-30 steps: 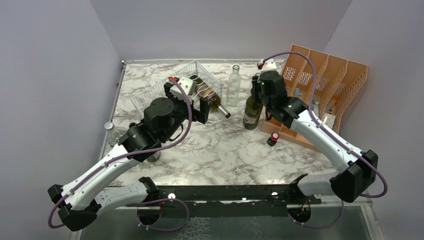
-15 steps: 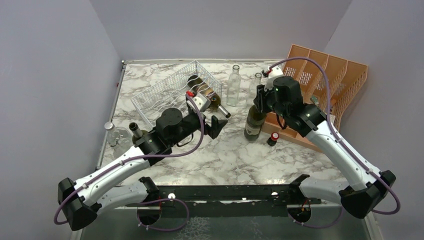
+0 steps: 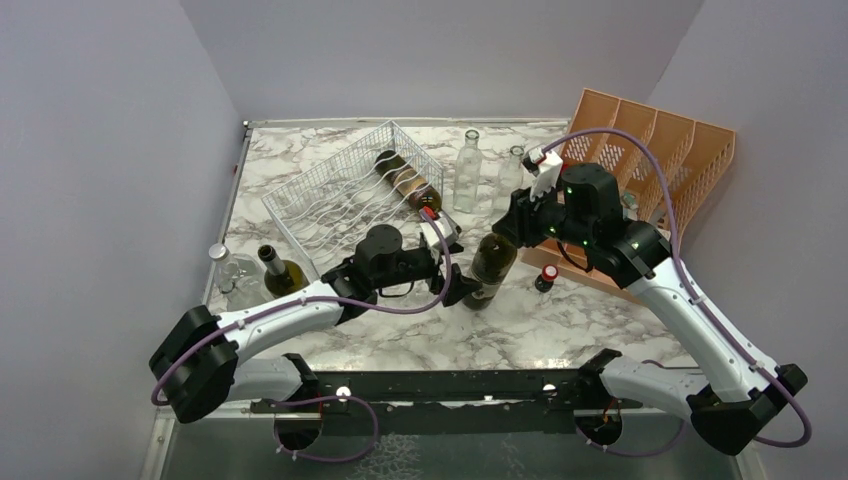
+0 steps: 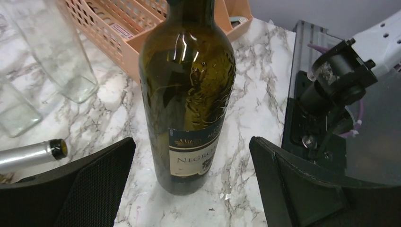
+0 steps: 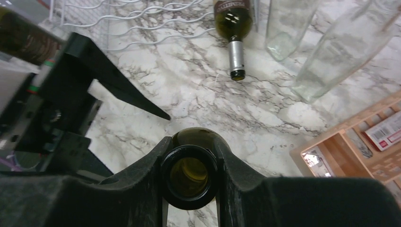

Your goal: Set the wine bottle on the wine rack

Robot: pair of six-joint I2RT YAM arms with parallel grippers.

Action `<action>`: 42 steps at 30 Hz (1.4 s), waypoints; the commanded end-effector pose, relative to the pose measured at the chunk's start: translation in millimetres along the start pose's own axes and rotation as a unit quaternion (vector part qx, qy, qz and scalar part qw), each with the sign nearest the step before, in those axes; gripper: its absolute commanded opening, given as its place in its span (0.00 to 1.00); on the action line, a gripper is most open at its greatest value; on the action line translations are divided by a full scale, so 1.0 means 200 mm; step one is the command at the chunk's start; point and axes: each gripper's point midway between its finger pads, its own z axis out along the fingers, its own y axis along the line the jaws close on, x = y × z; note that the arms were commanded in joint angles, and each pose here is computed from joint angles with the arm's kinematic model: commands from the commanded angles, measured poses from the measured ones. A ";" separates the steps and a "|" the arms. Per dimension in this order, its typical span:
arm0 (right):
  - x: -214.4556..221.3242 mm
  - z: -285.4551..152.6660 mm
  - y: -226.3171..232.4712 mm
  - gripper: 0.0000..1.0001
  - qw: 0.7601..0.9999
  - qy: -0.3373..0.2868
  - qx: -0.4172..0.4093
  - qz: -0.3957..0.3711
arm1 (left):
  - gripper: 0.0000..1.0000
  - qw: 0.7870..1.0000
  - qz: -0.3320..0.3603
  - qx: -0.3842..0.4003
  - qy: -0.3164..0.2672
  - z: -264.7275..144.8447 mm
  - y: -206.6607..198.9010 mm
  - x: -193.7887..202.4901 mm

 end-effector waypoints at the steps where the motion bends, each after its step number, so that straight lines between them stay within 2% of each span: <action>1: -0.22 -0.11 0.21 0.01 0.991 -0.082 -0.106 -0.001 | 0.99 0.998 0.007 0.060 -0.012 0.04 -0.09 0.02; 13: -0.27 -0.22 0.43 0.01 0.967 -0.107 -0.229 -0.026 | 0.99 0.998 0.011 0.058 -0.011 0.04 -0.07 0.11; 19: -0.28 -0.30 0.51 0.01 0.952 -0.121 -0.276 -0.052 | 0.92 0.994 0.040 0.101 -0.033 0.01 -0.15 0.07; 22: -0.28 -0.33 0.53 0.01 0.947 -0.126 -0.290 -0.059 | 0.81 0.992 0.058 0.097 -0.052 0.00 -0.15 0.01; 28: -0.29 -0.35 0.52 0.03 0.950 -0.122 -0.281 -0.057 | 0.42 0.991 0.090 0.051 -0.080 -0.01 -0.08 -0.08; 29: -0.29 -0.35 0.51 0.07 0.952 -0.119 -0.276 -0.053 | 0.30 0.990 0.101 0.053 -0.083 -0.02 -0.08 -0.10; 30: -0.29 -0.35 0.50 0.14 0.955 -0.115 -0.269 -0.049 | 0.04 0.986 0.126 0.056 -0.088 -0.02 -0.08 -0.12; 31: -0.28 -0.35 0.50 0.21 0.958 -0.110 -0.263 -0.045 | 0.00 0.984 0.142 0.051 -0.095 -0.02 -0.07 -0.15; 32: -0.28 -0.35 0.49 0.26 0.960 -0.106 -0.257 -0.044 | 0.00 0.981 0.161 0.043 -0.102 -0.02 -0.06 -0.19; 34: -0.27 -0.36 0.46 0.44 0.965 -0.097 -0.240 -0.039 | 0.00 0.970 0.211 0.036 -0.112 -0.01 -0.04 -0.24; 36: -0.26 -0.38 0.44 0.57 0.970 -0.092 -0.223 -0.037 | 0.00 0.958 0.261 0.027 -0.119 0.00 -0.02 -0.29; 39: -0.27 -0.43 0.41 0.66 0.975 -0.095 -0.197 -0.037 | 0.00 0.936 0.331 0.006 -0.122 0.01 0.03 -0.34; 42: -0.29 -0.47 0.37 0.70 0.979 -0.108 -0.167 -0.037 | 0.00 0.913 0.391 -0.022 -0.116 0.03 0.09 -0.40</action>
